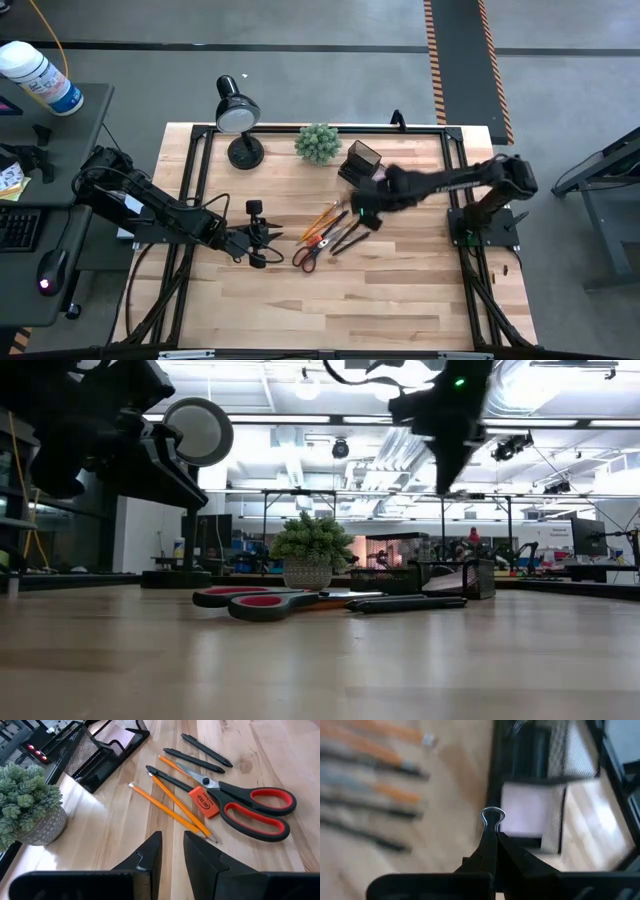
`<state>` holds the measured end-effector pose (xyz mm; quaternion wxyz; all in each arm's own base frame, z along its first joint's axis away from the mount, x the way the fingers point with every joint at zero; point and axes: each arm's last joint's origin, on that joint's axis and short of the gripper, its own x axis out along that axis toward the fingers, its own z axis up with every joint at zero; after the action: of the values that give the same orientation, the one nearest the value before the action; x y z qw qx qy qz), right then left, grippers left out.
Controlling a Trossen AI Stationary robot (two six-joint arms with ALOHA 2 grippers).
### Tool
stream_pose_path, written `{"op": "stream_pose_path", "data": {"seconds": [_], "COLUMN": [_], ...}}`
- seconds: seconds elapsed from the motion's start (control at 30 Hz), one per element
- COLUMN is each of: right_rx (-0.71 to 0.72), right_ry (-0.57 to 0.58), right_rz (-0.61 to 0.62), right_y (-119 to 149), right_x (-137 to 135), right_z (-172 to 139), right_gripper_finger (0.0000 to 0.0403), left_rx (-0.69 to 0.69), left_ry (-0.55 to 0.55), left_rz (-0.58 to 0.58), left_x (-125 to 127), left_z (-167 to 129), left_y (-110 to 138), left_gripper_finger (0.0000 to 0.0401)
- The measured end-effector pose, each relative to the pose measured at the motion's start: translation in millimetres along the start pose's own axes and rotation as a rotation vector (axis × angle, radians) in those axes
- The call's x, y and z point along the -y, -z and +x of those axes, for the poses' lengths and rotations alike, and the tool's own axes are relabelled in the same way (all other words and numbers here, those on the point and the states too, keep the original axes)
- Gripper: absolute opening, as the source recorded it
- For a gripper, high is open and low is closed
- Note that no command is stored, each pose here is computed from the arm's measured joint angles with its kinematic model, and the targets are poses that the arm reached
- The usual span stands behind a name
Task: Pick and place office supplies into organizer
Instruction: Put the black binder clip into the black desk organizer
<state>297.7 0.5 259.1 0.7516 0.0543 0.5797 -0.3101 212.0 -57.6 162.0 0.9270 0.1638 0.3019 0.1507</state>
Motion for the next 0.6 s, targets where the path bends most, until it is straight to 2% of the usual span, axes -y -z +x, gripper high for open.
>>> {"op": "stream_pose_path", "data": {"seconds": [0.13, 0.27, 0.6], "right_rx": [0.056, 0.115, 0.129], "right_ry": [-0.091, -0.157, -0.064], "right_rz": [0.03, 0.013, -0.043], "right_y": [-22.9, -44.1, -67.0], "right_x": [20.1, 27.5, 46.7], "right_z": [10.0, 28.6, 72.1], "right_gripper_finger": [0.0, 0.0, 0.0], "left_rx": [0.001, 0.01, 0.012], "left_ry": [0.0, 0.001, 0.003], "left_rz": [-0.001, -0.006, -0.004], "left_x": [0.0, 0.1, 0.1], "left_z": [0.0, 0.0, 0.0], "left_y": [-0.1, -1.1, -1.3], "left_gripper_finger": [0.0067, 0.0067, 0.0067]}}
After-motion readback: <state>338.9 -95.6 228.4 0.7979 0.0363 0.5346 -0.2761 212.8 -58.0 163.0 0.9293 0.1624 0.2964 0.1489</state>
